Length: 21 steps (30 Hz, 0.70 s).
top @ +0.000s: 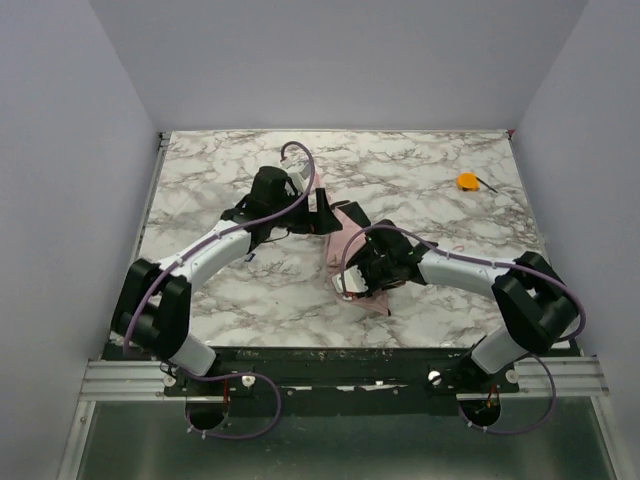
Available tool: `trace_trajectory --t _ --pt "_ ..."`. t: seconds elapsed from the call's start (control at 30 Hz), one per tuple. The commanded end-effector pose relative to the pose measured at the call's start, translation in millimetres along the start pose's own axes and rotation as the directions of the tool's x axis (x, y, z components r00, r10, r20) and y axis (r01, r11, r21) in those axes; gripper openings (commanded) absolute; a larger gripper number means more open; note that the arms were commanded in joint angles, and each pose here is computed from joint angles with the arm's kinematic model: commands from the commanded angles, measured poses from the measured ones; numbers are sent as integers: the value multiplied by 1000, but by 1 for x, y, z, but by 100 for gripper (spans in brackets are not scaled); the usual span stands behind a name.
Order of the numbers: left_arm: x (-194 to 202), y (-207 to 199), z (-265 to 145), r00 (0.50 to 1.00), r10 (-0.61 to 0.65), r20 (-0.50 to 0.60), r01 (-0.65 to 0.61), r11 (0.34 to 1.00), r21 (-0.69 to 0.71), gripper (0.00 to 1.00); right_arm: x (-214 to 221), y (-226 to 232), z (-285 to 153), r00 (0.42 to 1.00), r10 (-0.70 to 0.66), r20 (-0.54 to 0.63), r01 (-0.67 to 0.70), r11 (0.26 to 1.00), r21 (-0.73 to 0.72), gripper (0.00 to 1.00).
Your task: Put away the umbrella
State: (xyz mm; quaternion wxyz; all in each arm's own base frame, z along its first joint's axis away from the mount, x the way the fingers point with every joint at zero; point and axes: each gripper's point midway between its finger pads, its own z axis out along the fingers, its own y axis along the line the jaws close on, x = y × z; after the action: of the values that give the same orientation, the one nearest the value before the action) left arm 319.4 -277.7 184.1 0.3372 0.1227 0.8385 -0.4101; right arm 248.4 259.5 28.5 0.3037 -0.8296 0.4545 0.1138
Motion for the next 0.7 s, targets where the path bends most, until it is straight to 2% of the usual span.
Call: trace_trajectory --t 0.0,0.03,0.13,0.3,0.53,0.6,0.67 --pt "36 33 31 983 -148 -113 142 988 -63 80 16 105 -1 997 74 -31 -80 943 -322 24" --pt "42 36 36 978 -166 -128 158 985 -68 75 14 104 -1 997 71 -23 -75 947 -312 24" --pt "62 49 50 965 -203 -167 183 975 -126 69 11 99 -2 998 59 -7 -59 957 -283 24" --pt "78 71 61 951 -271 -149 236 947 -217 53 13 99 -1 1000 13 12 -9 971 -237 24" --pt "114 68 83 915 -320 -245 269 938 -221 16 9 75 -3 998 -52 28 54 995 -89 27" --pt "131 66 88 902 -324 -285 265 937 -228 8 6 66 -6 997 -70 34 72 997 -36 31" --pt "148 67 90 890 -330 -315 263 935 -238 6 3 56 -10 996 -80 36 79 997 15 35"
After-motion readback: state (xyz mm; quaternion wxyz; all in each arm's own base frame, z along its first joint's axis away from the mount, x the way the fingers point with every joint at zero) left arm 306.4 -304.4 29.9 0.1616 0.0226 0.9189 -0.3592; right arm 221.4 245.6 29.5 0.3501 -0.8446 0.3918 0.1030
